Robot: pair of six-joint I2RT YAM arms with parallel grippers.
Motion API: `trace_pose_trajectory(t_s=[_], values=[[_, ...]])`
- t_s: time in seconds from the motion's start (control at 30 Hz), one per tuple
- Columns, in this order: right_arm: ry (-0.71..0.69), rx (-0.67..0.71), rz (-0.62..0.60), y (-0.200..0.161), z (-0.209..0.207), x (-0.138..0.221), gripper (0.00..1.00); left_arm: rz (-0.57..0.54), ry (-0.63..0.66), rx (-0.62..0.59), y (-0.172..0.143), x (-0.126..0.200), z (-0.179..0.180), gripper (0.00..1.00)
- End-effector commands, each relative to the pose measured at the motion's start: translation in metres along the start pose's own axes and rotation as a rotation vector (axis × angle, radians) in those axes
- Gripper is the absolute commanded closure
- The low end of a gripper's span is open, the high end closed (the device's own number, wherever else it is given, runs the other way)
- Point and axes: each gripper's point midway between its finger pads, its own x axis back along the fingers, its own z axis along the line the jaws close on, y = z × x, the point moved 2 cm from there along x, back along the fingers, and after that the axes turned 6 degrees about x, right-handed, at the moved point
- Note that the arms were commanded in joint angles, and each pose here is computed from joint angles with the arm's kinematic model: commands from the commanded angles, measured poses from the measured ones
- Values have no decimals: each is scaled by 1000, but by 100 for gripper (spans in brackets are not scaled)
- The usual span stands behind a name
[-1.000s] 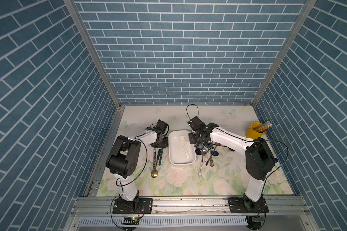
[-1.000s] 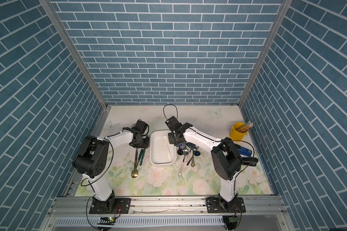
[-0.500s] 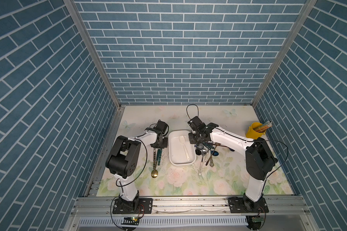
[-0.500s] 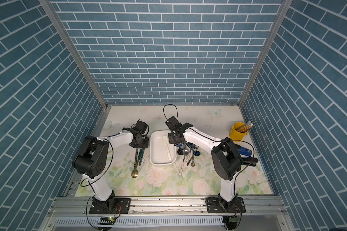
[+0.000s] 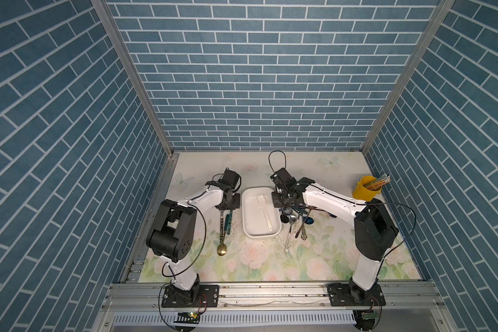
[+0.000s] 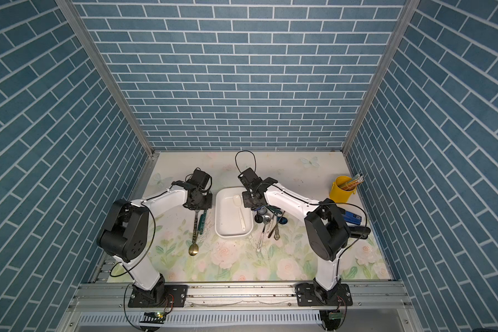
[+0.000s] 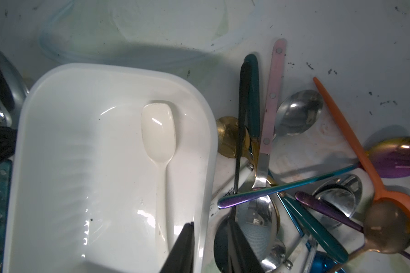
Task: Put the spoon into the storage box
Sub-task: Pick up the spoon from the center of the board, then place the spoon in the storage box.
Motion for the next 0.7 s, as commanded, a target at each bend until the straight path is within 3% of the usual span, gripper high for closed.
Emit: trace_pose_trajectory(t_s=[0.0, 0.33, 0.67], values=[[-18, 15, -40, 6, -6, 13, 72, -63, -53, 42, 19, 27, -11, 94], [-20, -5, -61, 8, -15, 17, 72, -77, -284, 145, 26, 66, -49, 94], [-10, -19, -70, 5, -20, 16, 72, -2, -382, 169, -2, 46, -89, 94]])
